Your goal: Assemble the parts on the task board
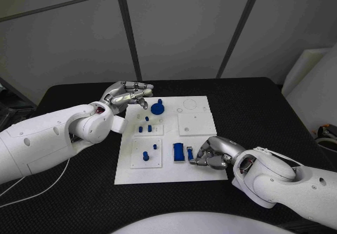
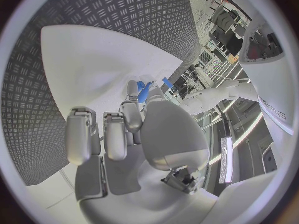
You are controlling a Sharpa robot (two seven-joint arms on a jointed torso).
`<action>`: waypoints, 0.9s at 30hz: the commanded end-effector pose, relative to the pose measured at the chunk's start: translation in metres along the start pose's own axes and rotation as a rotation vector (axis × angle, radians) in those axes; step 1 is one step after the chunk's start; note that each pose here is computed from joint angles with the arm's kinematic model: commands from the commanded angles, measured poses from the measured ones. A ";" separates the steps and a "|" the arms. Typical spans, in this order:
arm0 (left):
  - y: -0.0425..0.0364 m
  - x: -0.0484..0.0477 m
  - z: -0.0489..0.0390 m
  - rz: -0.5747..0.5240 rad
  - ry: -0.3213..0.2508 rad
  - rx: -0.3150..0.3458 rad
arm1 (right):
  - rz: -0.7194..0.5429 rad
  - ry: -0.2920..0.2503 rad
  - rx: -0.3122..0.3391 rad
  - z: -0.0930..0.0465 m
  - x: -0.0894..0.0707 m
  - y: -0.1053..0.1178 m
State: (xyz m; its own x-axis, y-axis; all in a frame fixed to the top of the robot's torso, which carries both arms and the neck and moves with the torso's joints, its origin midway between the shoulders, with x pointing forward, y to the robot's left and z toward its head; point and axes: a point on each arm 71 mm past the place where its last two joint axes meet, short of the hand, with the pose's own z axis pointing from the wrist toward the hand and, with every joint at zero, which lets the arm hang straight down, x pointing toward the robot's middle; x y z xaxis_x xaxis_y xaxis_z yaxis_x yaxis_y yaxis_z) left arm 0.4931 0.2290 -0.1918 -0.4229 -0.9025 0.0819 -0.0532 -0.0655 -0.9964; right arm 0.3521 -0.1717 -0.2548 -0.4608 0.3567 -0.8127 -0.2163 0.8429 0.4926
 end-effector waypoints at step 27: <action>-0.0005 -0.0001 0.0007 0.001 0.010 0.001 | -0.013 -0.028 0.005 0.016 0.002 -0.002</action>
State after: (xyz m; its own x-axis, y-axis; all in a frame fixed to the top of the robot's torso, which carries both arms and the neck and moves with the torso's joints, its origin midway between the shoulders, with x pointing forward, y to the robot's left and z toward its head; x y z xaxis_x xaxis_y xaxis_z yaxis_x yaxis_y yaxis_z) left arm 0.4940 0.2301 -0.1925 -0.4206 -0.9037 0.0807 -0.0556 -0.0631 -0.9965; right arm 0.3643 -0.1659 -0.2644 -0.4493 0.3544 -0.8201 -0.2094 0.8506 0.4823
